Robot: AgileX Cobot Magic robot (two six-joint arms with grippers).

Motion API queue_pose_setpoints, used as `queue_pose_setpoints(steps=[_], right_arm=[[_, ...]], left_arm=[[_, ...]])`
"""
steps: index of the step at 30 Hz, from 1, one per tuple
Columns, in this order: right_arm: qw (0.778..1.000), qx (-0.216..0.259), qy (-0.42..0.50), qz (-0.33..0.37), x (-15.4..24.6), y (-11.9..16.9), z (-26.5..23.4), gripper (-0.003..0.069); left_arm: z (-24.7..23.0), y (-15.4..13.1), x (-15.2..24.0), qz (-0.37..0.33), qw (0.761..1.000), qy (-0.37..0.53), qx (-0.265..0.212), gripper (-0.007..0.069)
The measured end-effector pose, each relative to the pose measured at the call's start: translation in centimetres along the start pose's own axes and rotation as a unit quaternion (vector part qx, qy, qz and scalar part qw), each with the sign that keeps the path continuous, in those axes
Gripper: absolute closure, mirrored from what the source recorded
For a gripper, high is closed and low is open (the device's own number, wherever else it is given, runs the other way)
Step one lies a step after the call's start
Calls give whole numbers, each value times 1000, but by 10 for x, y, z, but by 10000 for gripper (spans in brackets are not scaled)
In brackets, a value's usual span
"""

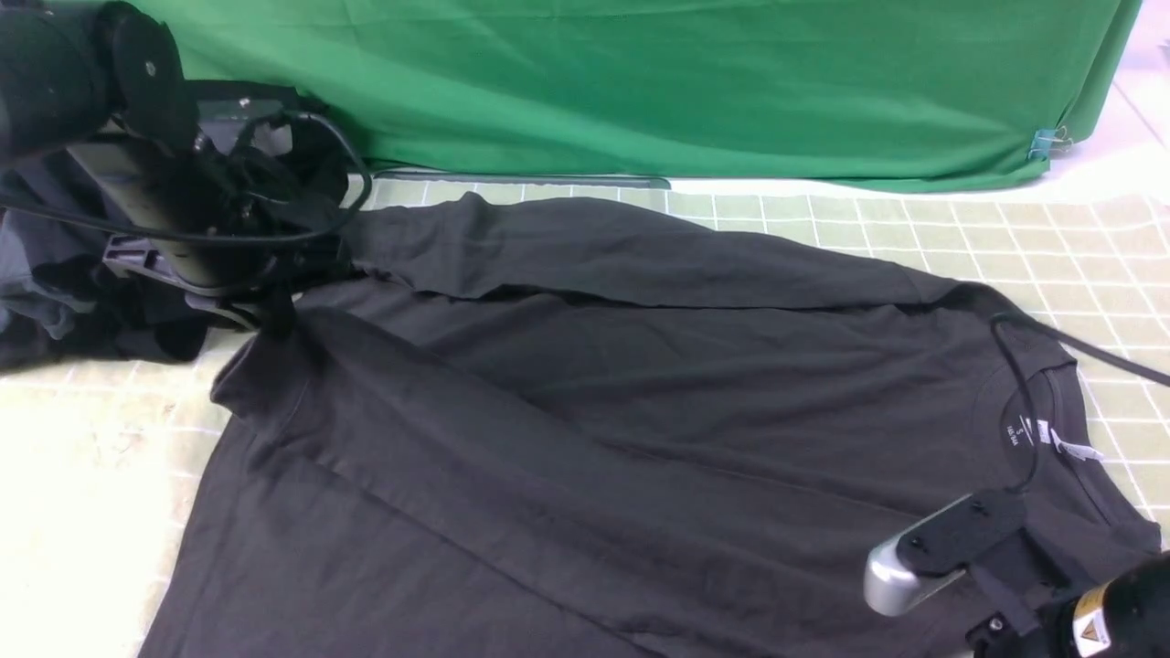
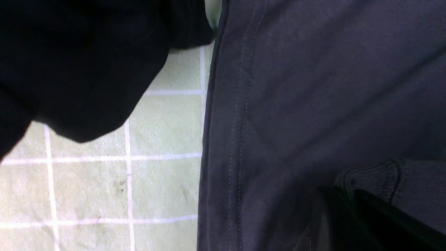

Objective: Fold a long-sleeved shirt over a green coffee tablecloth.
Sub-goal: 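Fold the left side of the black T-shirt inward over its body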

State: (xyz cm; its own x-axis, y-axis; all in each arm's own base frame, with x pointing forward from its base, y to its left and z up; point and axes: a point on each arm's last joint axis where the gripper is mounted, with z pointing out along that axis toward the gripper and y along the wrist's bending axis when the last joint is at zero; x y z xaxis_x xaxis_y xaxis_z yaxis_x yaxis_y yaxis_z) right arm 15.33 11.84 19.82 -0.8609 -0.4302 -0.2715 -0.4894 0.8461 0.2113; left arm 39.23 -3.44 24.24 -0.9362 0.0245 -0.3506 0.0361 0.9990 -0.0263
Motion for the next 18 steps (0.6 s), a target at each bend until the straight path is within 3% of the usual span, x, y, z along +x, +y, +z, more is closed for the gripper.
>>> queue_pose_setpoints(steps=[5, 7, 10, 12, 14, 18], right_arm=[[999, -6, -32, 8, -6, 1, -1, 603], [999, -12, -39, -8, -11, 5, -2, 515], [998, -17, -44, -45, -22, 14, 3, 327], [997, -18, -39, -59, -27, 18, 8, 264], [997, -12, -18, -76, -33, 20, 21, 236], [995, 16, 5, -101, -38, 14, 43, 254]], left_arm=[[5, 0, -1, 2, 1000, 0, -1, 612], [5, 0, -1, 2, 1000, 0, -1, 612], [5, 0, -1, 2, 1000, 0, -1, 612], [5, 0, -1, 2, 1000, 0, -1, 612], [5, 0, -1, 3, 1000, -1, -1, 612], [5, 0, -1, 3, 1000, -1, -1, 612]])
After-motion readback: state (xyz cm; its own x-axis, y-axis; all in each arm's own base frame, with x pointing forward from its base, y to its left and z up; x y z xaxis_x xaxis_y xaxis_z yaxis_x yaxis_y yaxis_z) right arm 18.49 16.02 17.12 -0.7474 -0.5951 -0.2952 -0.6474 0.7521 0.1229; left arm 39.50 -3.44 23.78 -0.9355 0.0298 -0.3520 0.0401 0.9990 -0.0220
